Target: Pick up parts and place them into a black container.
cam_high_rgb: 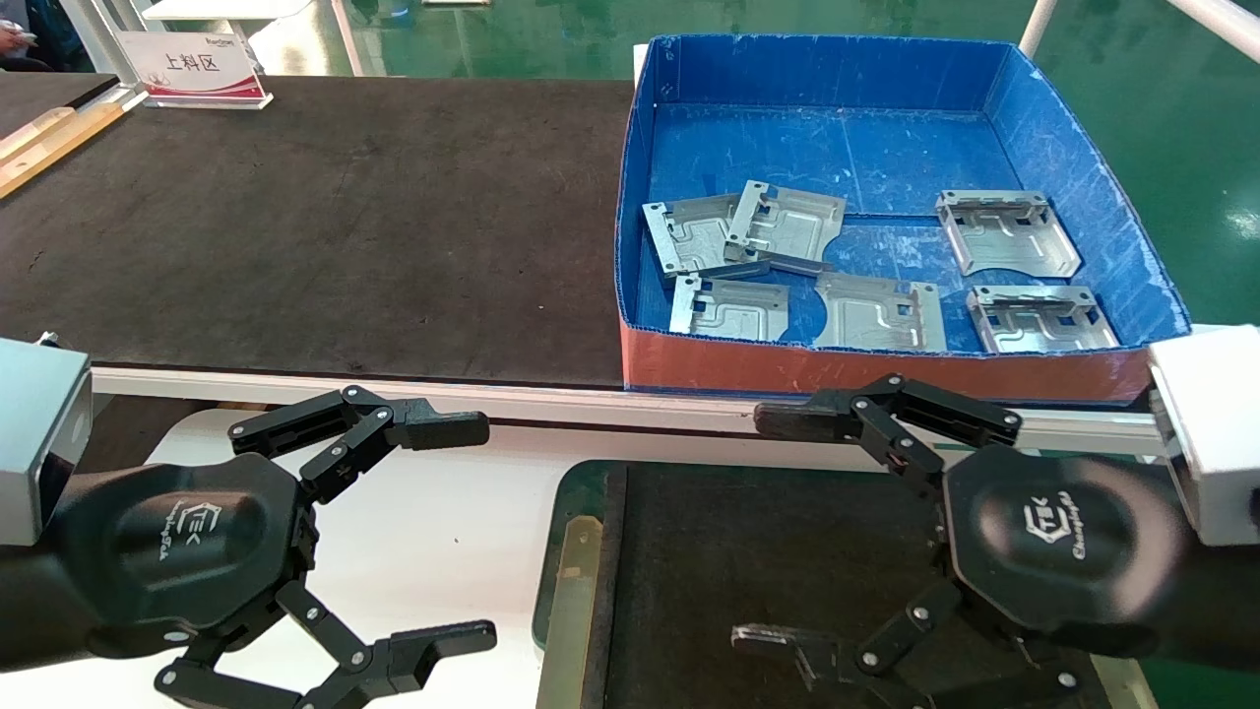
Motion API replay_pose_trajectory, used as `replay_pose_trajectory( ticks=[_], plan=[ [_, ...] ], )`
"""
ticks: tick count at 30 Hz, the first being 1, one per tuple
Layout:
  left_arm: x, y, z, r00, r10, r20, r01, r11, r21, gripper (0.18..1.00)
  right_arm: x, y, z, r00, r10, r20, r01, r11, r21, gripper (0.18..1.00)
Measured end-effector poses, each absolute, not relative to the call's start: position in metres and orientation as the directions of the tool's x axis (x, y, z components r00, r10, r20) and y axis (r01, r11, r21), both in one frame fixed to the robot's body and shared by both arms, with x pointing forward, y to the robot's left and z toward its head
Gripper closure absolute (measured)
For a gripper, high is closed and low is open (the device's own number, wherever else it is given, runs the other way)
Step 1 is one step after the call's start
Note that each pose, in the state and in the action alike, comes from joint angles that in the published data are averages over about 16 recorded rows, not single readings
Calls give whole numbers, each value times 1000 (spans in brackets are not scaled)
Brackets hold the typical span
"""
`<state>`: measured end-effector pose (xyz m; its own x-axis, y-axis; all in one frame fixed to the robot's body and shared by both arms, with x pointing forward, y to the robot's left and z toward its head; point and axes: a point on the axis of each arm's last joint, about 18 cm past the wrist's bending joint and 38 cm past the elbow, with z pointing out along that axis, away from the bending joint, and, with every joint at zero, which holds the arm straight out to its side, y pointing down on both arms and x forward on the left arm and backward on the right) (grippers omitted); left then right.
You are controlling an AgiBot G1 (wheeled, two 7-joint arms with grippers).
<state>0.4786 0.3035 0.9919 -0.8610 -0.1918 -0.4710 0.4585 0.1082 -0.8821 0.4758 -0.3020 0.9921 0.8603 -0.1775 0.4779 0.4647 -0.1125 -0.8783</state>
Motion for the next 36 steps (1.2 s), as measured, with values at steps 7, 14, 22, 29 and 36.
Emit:
replay_pose_trajectory(
  ticks=[7, 14, 22, 29, 36],
  plan=[
    [479, 303, 992, -861, -192, -471, 458, 108, -882, 186, 476, -302, 992, 860, -178, 478, 465, -112, -878, 178],
    [479, 303, 992, -861, -192, -471, 458, 108, -882, 208, 476, -302, 992, 860, -178, 478, 465, -112, -878, 178],
    [479, 303, 992, -861, -192, -471, 458, 108, -882, 283, 476, -302, 992, 860, -178, 478, 465, -112, -878, 178],
    [479, 303, 992, -861, -192, -471, 458, 108, -882, 407, 476, -302, 992, 860, -178, 478, 465, -112, -878, 178],
    [479, 303, 992, -861, -192, -471, 458, 108, -882, 570, 476, -302, 992, 860, -178, 478, 465, -112, -878, 178]
  ],
)
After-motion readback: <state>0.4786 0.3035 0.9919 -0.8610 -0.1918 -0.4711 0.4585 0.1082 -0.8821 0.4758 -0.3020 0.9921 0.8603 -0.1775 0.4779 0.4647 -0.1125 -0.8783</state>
